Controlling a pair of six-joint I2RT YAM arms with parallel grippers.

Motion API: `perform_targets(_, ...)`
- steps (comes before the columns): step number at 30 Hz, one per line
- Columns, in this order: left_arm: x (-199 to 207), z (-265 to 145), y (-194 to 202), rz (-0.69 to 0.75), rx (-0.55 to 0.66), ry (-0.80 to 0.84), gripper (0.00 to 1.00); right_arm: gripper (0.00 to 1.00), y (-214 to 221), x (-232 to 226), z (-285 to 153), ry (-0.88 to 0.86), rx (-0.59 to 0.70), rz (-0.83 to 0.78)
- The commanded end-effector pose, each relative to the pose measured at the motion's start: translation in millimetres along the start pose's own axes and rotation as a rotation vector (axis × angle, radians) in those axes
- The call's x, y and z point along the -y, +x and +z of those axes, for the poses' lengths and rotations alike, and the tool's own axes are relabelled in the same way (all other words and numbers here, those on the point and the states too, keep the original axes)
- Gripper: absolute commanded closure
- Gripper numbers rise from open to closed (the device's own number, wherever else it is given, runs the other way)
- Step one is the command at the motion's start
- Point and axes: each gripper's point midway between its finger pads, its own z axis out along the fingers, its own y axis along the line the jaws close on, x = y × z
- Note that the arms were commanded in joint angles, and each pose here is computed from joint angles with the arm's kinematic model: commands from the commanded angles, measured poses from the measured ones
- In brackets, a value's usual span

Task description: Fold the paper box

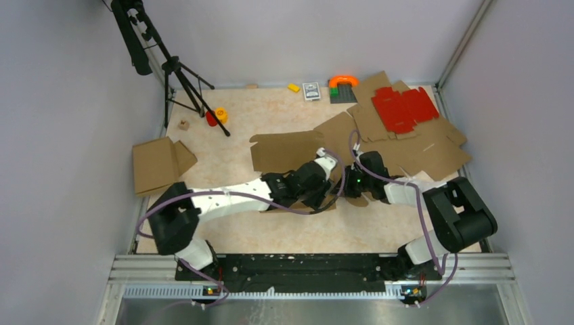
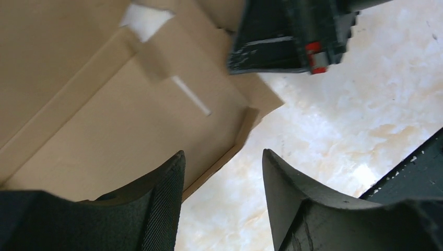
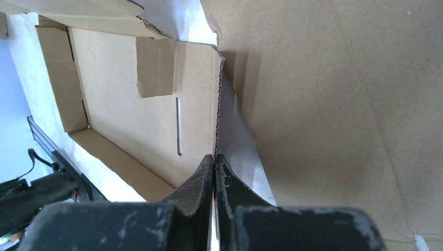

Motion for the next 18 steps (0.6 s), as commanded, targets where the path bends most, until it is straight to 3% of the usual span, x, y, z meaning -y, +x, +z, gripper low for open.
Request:
perform_targets(1,42.0,18.8,-24.5,0.068,0.046,0.112,0.43,1.00,-6.1,-12.5,-5.8,-0.031,0.032,-0.049)
perform_targets(8,58.4,41.4,-17.6,0.065,-0.035,0.127,0.43,1.00,-12.3,-19.0,-13.4,-0.071,0.101,-0.084)
perform_targets(18,40.3,52.9,-0.9,0.040,-0.109,0.009,0.51,1.00,-12.3,-15.6,-12.3,-0.057,0.097,-0.109)
